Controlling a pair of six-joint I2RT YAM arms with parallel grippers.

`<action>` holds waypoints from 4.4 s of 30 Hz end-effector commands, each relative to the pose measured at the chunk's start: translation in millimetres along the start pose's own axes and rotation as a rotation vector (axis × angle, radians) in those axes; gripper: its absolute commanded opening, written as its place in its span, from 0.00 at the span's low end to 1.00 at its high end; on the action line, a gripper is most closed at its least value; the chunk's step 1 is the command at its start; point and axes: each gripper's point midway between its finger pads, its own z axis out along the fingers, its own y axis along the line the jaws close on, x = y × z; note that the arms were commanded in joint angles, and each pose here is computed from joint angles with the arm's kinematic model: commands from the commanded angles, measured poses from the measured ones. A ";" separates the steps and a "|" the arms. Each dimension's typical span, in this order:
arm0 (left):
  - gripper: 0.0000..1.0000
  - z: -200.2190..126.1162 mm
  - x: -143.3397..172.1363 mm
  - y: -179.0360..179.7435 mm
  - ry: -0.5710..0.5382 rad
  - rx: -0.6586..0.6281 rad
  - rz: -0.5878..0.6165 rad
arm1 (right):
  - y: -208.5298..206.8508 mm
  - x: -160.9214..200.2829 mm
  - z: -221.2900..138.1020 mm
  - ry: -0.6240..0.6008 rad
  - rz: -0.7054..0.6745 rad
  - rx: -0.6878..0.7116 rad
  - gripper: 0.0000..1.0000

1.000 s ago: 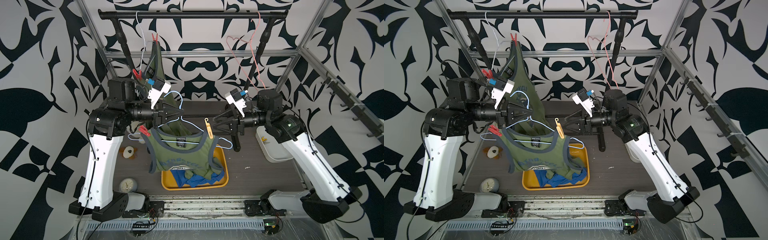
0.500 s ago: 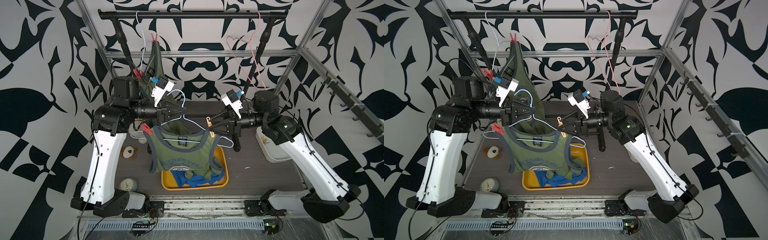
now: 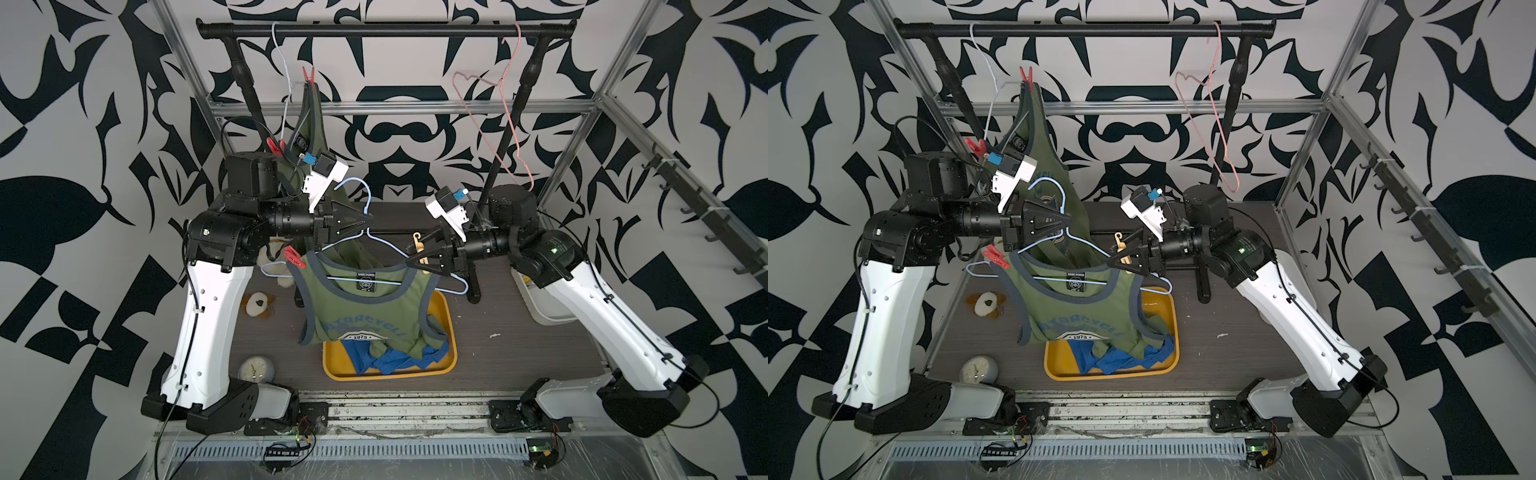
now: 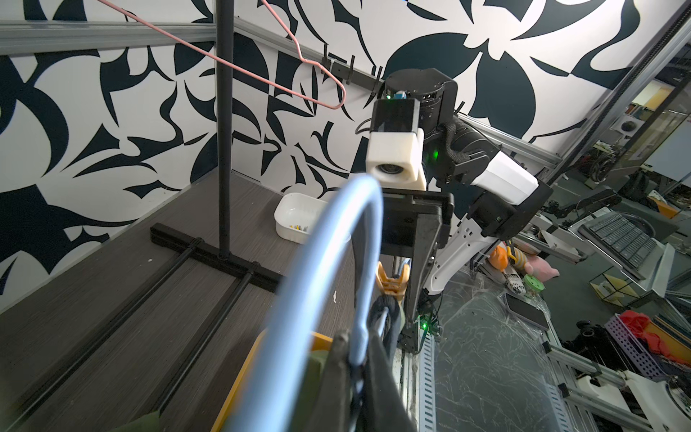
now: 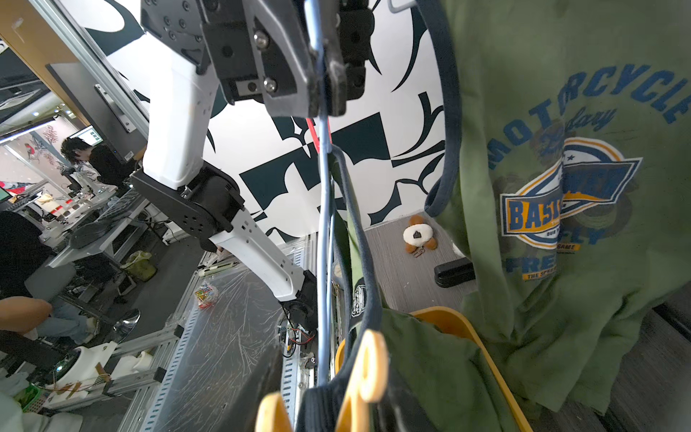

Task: Remove the clothespins securing tank tops to the hanger
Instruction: Remove the clothespin from the hanger, then place the clothespin in the storage box, then adjust the hanger.

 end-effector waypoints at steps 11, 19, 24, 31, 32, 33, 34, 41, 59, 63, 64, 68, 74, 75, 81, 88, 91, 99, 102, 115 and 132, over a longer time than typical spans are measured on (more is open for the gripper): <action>0.00 -2.5 -3.2 -8.0 -0.014 0.006 0.032 | 17.6 -23.3 -14.8 -0.063 -0.119 0.043 0.34; 0.00 -2.9 2.1 -8.5 -0.005 0.001 0.030 | 18.3 -28.1 -17.2 -0.074 -0.133 0.056 0.29; 0.00 -2.5 4.5 -6.9 0.000 -0.003 0.027 | 19.0 -31.1 -17.4 -0.081 -0.139 0.056 0.19; 0.00 -1.1 6.6 -5.1 0.003 -0.001 0.022 | 10.9 -35.5 -19.2 -0.095 -0.139 0.112 0.07; 0.00 -0.6 7.0 -4.7 0.004 -0.001 0.021 | 5.7 -37.1 -20.3 -0.102 -0.137 0.146 0.06; 0.00 -0.3 7.3 -4.2 0.004 -0.003 0.020 | -0.7 -39.6 -22.5 -0.112 -0.134 0.187 0.05; 0.00 0.5 7.5 -3.5 0.005 -0.005 0.017 | -9.3 -42.1 -25.7 -0.123 -0.128 0.244 0.04; 0.00 1.2 5.0 -4.6 0.005 -0.020 0.039 | -67.4 -55.4 -80.3 -0.255 -0.037 0.618 0.00; 0.00 7.2 4.2 5.4 0.020 -0.091 0.034 | -215.2 117.9 -259.1 -0.281 0.446 1.545 0.00; 0.00 11.0 3.5 4.1 0.021 -0.068 0.035 | -236.6 162.0 -298.2 -0.313 0.575 1.655 0.00; 0.00 11.7 3.2 4.3 0.021 -0.067 0.033 | -241.1 172.9 -308.8 -0.326 0.608 1.679 0.00; 0.00 15.2 3.6 1.9 0.022 -0.052 0.037 | -253.2 214.5 -343.6 -0.337 0.720 1.780 0.00; 0.00 18.2 6.5 1.3 0.028 -0.036 0.035 | -272.9 264.5 -367.8 -0.296 0.848 1.837 0.00; 0.00 18.4 7.2 0.7 0.029 -0.035 0.036 | -274.8 271.3 -370.4 -0.284 0.860 1.851 0.00; 0.01 18.4 11.6 0.1 0.034 -0.034 0.042 | -282.8 306.9 -379.9 -0.233 0.935 1.898 0.03; 0.01 20.1 16.1 0.2 0.042 -0.027 0.038 | -293.8 336.6 -375.7 -0.156 0.994 1.893 0.15; 0.01 20.3 15.3 -1.4 0.041 -0.024 0.040 | -296.3 345.3 -373.8 -0.131 1.014 1.890 0.19; 0.02 28.2 19.4 0.8 0.057 -0.006 0.024 | -298.5 351.5 -372.4 -0.111 1.032 1.887 0.28; 0.02 29.0 19.6 -1.6 0.056 0.001 0.029 | -299.7 354.4 -371.8 -0.096 1.045 1.884 0.33; 0.02 33.6 22.0 -2.8 0.065 0.012 0.032 | -287.1 323.1 -375.2 -0.202 1.002 1.878 0.42; 0.02 42.4 37.1 8.4 0.104 0.020 0.017 | -205.6 210.3 -321.9 -0.499 0.768 1.507 0.32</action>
